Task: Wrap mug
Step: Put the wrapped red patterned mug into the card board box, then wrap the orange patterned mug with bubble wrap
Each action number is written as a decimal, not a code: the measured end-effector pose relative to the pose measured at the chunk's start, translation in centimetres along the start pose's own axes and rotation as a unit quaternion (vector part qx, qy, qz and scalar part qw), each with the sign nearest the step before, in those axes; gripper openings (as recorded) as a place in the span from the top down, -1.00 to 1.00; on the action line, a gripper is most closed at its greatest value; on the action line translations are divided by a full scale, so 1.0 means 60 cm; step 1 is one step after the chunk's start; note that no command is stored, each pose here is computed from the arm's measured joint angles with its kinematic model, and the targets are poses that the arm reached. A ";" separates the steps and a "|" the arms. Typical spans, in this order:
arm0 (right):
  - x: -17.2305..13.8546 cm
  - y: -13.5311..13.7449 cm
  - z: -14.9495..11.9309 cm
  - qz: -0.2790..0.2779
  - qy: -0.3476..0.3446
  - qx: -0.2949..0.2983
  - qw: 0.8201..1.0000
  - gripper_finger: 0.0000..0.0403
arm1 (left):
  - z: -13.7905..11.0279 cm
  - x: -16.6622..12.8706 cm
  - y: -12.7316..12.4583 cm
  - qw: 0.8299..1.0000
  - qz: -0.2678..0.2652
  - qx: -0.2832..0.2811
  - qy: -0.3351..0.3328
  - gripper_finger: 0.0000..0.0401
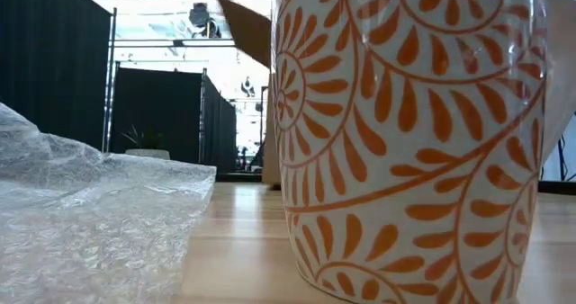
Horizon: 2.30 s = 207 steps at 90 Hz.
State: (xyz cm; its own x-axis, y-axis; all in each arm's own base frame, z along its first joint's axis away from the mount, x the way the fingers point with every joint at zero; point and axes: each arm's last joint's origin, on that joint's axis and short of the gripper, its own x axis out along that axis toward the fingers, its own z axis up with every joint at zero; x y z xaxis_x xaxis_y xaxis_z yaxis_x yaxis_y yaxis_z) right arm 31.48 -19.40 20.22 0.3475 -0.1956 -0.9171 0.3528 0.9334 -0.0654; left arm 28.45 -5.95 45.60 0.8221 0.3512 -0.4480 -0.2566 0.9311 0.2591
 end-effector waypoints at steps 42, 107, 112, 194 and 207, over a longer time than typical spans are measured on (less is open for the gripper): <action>0.036 -0.009 -0.001 0.015 0.017 0.027 0.999 0.83 | -0.001 0.007 0.003 1.000 0.004 0.001 0.004 0.07; -0.078 -0.018 0.032 0.011 -0.034 0.053 0.998 -0.22 | -0.004 0.007 0.002 1.000 0.000 0.008 0.015 0.07; -0.103 -0.018 0.036 0.006 -0.052 0.051 0.997 -0.23 | -0.005 0.007 0.002 1.000 -0.008 0.008 0.016 0.07; -0.537 0.156 -0.166 0.162 -0.344 -0.049 0.924 -0.24 | -0.079 0.004 -0.057 0.985 -0.013 -0.076 0.152 0.07; -0.498 0.200 -0.197 0.232 -0.308 -0.068 0.920 -0.24 | -0.143 0.012 -0.116 0.973 -0.023 -0.095 0.211 0.07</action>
State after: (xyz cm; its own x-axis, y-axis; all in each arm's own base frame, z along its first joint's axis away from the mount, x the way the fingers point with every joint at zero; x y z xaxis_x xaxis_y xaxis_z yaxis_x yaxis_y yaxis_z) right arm 15.07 1.21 42.19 0.8743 0.1383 -0.4652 -0.0539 0.9803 0.1903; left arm 26.45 -11.34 36.17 0.5640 0.2809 -0.7765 -0.3472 0.9339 0.0856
